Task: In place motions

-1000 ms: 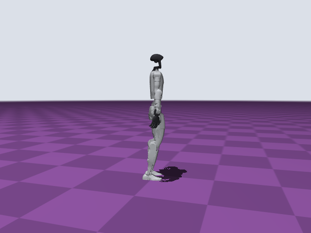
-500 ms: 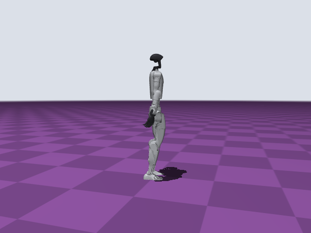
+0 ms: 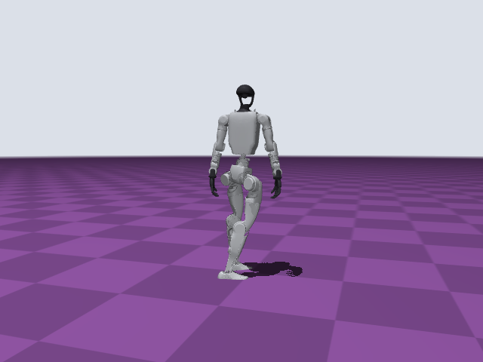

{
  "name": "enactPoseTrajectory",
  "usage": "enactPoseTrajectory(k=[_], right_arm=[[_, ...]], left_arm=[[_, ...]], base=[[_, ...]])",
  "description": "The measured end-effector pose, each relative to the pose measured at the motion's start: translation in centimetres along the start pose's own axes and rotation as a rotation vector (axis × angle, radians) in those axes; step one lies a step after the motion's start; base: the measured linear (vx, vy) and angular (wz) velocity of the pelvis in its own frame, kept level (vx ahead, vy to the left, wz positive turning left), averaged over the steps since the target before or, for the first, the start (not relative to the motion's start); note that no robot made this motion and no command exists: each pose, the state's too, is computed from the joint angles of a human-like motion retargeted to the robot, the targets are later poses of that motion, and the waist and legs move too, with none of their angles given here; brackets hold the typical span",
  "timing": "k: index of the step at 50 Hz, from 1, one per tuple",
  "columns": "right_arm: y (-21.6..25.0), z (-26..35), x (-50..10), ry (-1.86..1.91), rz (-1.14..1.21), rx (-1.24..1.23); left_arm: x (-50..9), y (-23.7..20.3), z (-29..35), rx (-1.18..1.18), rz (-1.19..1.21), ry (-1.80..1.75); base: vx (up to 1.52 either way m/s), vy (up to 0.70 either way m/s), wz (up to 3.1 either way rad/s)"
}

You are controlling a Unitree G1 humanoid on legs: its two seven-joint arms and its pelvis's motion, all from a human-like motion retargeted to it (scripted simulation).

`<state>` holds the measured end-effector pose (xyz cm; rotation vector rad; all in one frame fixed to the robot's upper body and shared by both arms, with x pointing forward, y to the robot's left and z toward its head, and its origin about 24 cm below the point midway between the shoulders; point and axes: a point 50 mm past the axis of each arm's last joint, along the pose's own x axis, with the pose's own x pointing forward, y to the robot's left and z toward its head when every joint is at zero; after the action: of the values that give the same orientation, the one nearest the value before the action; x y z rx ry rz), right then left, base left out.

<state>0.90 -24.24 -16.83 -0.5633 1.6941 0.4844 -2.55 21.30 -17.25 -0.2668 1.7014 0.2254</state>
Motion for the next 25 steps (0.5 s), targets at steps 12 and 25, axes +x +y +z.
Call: enactPoseTrajectory(k=[12,25], right_arm=[[-2.6,8.3,-1.8,-0.291,-0.068,-0.149],[-0.3,13.4,-3.0,-0.418,0.008,-0.400]], left_arm=[[0.6,-3.0,-4.1,-0.159,-0.075,0.098],[0.8,-4.3,-3.3,-0.155,-0.117,0.061]], base=[[-0.03,-0.07,0.91],[0.00,0.00,-0.33]])
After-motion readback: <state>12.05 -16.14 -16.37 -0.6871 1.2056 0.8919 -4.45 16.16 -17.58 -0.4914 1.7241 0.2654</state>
